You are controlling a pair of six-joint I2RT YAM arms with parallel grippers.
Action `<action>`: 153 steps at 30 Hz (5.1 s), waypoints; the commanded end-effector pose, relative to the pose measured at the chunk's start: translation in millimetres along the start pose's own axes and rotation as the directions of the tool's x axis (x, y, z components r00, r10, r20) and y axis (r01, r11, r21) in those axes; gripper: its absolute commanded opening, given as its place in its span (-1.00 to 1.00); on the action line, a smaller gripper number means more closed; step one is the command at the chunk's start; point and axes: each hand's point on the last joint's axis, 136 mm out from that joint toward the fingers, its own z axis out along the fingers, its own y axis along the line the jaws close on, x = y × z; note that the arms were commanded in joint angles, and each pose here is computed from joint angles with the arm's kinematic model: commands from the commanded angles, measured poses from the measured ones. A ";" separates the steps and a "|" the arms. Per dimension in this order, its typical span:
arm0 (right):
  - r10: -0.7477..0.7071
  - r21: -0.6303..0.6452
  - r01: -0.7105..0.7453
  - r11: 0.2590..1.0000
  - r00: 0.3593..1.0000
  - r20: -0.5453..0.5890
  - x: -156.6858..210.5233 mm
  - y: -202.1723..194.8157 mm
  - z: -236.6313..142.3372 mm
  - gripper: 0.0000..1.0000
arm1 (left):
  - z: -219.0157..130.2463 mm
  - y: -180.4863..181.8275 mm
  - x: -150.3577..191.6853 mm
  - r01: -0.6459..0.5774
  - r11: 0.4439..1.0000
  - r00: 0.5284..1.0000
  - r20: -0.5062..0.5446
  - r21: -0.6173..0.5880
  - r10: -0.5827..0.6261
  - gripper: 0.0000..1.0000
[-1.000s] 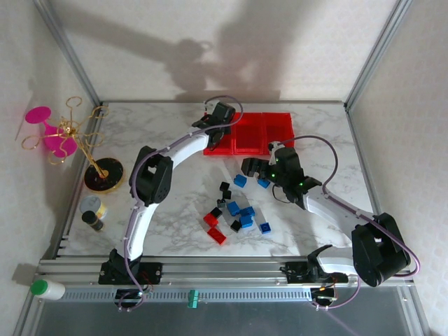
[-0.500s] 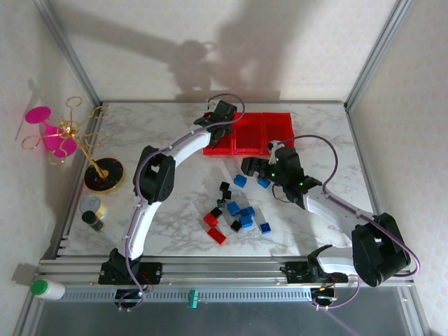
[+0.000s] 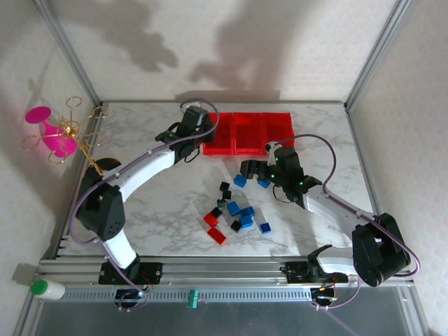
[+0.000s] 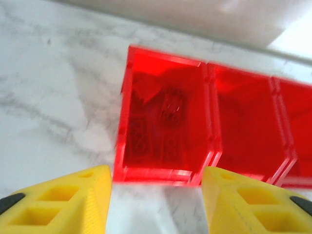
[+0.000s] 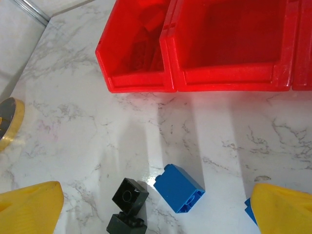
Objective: Sort the legos into containers by color
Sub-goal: Place the lego in the container, then pick up the lego from the middle-left of the table, then place the lego in the container, then pick up the lego from the middle-left of the table.
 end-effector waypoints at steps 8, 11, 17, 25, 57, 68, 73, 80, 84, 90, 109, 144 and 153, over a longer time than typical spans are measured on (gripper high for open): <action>-0.073 -0.031 0.070 0.997 0.993 -0.098 29.0 21.2 2.5 0.98 | -35.6 30.8 102.2 -0.047 0.998 0.982 -0.185 -0.036 0.040 0.08; -0.077 -0.042 0.073 0.996 0.989 -0.124 40.8 26.2 3.2 0.98 | -43.0 31.4 125.1 -0.051 0.998 0.972 -0.230 -0.024 0.044 0.13; -0.064 -0.026 0.061 0.998 0.984 -0.164 63.4 25.0 3.7 0.98 | -51.9 37.0 168.0 -0.048 0.998 0.949 -0.313 -0.030 0.036 0.23; -0.026 -0.020 0.023 1.000 0.983 -0.182 84.3 17.1 8.3 0.98 | -51.3 41.8 217.2 -0.020 0.999 0.905 -0.426 -0.035 0.004 0.30; -0.006 0.059 0.016 0.998 0.986 -0.164 84.9 -0.7 2.3 0.98 | -79.6 31.0 304.5 -0.271 0.962 0.777 -0.584 0.023 0.233 0.67; 0.005 0.062 0.005 0.998 0.988 -0.155 83.3 -2.7 -0.3 0.98 | -70.7 46.7 310.5 -0.295 0.955 0.785 -0.579 -0.039 0.219 0.44; 0.009 0.064 0.001 0.998 0.988 -0.155 84.0 -4.2 0.7 0.98 | -70.4 49.2 310.9 -0.299 0.953 0.788 -0.576 -0.045 0.220 0.27; 0.012 0.061 -0.003 0.998 0.988 -0.152 82.5 -3.9 1.1 0.97 | -71.2 48.4 304.5 -0.283 0.958 0.805 -0.556 -0.054 0.207 0.11; 0.015 0.057 -0.007 0.998 0.989 -0.148 80.5 -2.9 0.5 0.98 | -73.8 47.2 295.8 -0.273 0.960 0.820 -0.537 -0.060 0.200 0.11; 0.026 0.024 -0.023 0.999 0.991 -0.129 70.3 3.7 -1.5 0.98 | -79.6 47.3 265.7 -0.250 0.965 0.857 -0.483 -0.082 0.181 0.13; 0.118 0.034 -0.119 0.992 0.993 0.012 0.5 -13.2 -5.2 0.98 | -21.3 29.2 47.6 -0.005 0.990 0.994 -0.111 -0.141 -0.010 0.11; 0.090 0.007 -0.091 0.996 0.992 0.083 -25.8 -17.2 -10.4 0.98 | 116.4 -39.1 -35.0 0.055 0.997 0.998 -0.029 -0.046 -0.056 0.42; 0.020 -0.013 -0.020 1.000 1.000 0.021 -11.0 -3.5 -9.7 0.98 | 48.7 -37.9 -17.7 0.030 0.999 0.998 -0.053 0.031 -0.029 0.40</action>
